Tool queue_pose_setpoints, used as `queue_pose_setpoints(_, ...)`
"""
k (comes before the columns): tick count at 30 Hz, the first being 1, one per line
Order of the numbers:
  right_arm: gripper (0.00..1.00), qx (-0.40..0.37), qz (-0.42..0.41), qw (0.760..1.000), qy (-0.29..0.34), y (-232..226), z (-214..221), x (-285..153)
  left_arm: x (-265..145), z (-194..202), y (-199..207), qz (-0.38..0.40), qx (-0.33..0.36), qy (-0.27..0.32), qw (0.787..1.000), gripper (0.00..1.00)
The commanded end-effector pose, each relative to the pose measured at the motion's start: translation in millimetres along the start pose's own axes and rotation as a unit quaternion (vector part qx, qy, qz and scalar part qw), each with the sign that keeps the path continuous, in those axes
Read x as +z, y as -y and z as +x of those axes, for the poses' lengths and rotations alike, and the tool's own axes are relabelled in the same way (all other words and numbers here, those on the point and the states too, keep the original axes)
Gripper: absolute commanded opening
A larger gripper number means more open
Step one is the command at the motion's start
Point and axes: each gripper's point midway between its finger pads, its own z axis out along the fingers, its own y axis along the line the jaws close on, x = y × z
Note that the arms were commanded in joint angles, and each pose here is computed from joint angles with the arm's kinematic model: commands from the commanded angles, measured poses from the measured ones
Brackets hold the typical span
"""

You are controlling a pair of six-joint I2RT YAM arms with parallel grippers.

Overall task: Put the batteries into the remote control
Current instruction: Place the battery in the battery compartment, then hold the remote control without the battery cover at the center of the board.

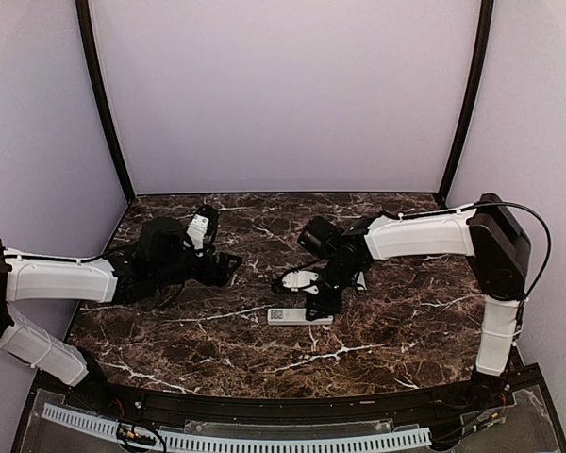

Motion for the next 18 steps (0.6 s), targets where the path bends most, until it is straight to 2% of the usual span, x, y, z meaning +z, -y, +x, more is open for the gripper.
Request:
queue_pose_setpoints(1, 0.33, 0.001, -0.009, 1.0, 0.006, -2, -9, -7, -3, -3, 10, 0.024, 0.046, -0.012, 0.999, 0.85)
queue_pose_setpoints(5, 0.36, 0.001, -0.015, 0.999, 0.033, -5, -24, -23, -7, 3, 31, 0.073, 0.111, -0.025, 0.991, 0.87)
queue_pose_setpoints(8, 0.36, 0.017, -0.003, 0.997, 0.08, 2, -45, -50, -8, 32, 52, 0.14, 0.193, -0.072, 0.969, 0.87)
queue_pose_setpoints(9, 0.35, 0.052, 0.011, 0.993, 0.101, 13, -51, -63, -10, 37, 65, 0.171, 0.213, -0.08, 0.959, 0.87)
queue_pose_setpoints(10, 0.34, 0.096, 0.034, 0.987, 0.12, 32, -53, -78, -10, 59, 69, 0.191, 0.25, -0.115, 0.942, 0.87)
queue_pose_setpoints(12, 0.35, 0.2, 0.064, 0.962, 0.172, 72, -52, -113, -14, 75, 84, 0.254, 0.28, -0.156, 0.913, 0.88)
queue_pose_setpoints(13, 0.41, 0.246, 0.079, 0.945, 0.199, 87, -50, -131, -15, 81, 88, 0.27, 0.286, -0.169, 0.904, 0.88)
queue_pose_setpoints(15, 0.63, 0.323, 0.134, 0.907, 0.237, 109, -37, -160, -12, 104, 93, 0.311, 0.302, -0.216, 0.875, 0.89)
queue_pose_setpoints(16, 0.68, 0.344, 0.157, 0.89, 0.254, 114, -33, -174, -7, 98, 96, 0.317, 0.307, -0.211, 0.872, 0.89)
queue_pose_setpoints(17, 0.76, 0.353, 0.172, 0.88, 0.269, 115, -32, -183, 1, 108, 94, 0.318, 0.309, -0.228, 0.867, 0.89)
queue_pose_setpoints(18, 0.96, 0.36, 0.177, 0.873, 0.276, 112, -28, -187, 9, 102, 94, 0.311, 0.315, -0.224, 0.868, 0.89)
